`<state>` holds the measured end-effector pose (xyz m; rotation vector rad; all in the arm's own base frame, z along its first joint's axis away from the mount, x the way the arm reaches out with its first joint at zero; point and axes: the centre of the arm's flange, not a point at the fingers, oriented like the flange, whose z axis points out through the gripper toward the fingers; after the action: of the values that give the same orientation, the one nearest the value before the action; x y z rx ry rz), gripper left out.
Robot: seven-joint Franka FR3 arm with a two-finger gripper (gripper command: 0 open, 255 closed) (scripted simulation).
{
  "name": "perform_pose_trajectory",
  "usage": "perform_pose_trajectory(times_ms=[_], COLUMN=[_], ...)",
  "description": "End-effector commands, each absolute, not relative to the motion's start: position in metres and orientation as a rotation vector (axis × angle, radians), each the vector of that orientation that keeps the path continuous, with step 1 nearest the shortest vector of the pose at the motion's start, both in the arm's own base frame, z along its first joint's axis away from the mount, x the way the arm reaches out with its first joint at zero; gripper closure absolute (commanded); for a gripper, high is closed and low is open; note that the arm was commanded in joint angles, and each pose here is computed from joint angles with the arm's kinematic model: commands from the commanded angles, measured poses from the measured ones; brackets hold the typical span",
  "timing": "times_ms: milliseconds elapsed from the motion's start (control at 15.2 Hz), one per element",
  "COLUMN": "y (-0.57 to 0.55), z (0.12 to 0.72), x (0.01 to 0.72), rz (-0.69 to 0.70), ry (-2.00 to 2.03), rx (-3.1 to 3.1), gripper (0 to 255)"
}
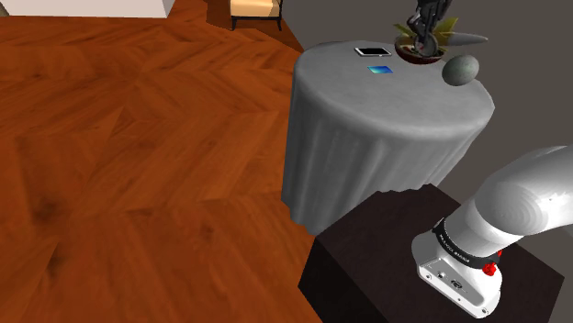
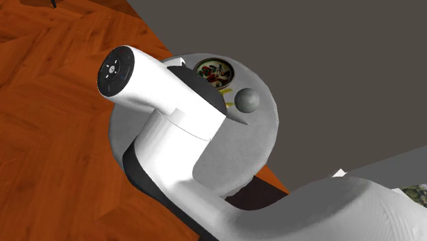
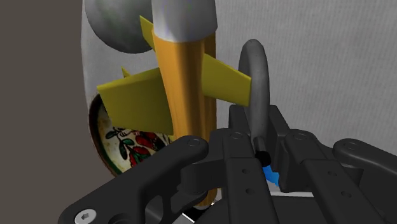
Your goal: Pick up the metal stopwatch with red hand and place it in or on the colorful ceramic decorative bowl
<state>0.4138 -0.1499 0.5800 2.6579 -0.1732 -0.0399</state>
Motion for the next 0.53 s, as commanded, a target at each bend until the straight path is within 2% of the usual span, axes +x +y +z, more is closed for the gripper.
perform_pose_trajectory(times_ms=[0, 462], y=[-0.15, -0.199], z=[0.591, 0.611], x=[0.414, 0.435], rz=[-0.04, -0.04], ry=[-0.173, -0.173], rx=[2.658, 2.658], gripper=[255, 255])
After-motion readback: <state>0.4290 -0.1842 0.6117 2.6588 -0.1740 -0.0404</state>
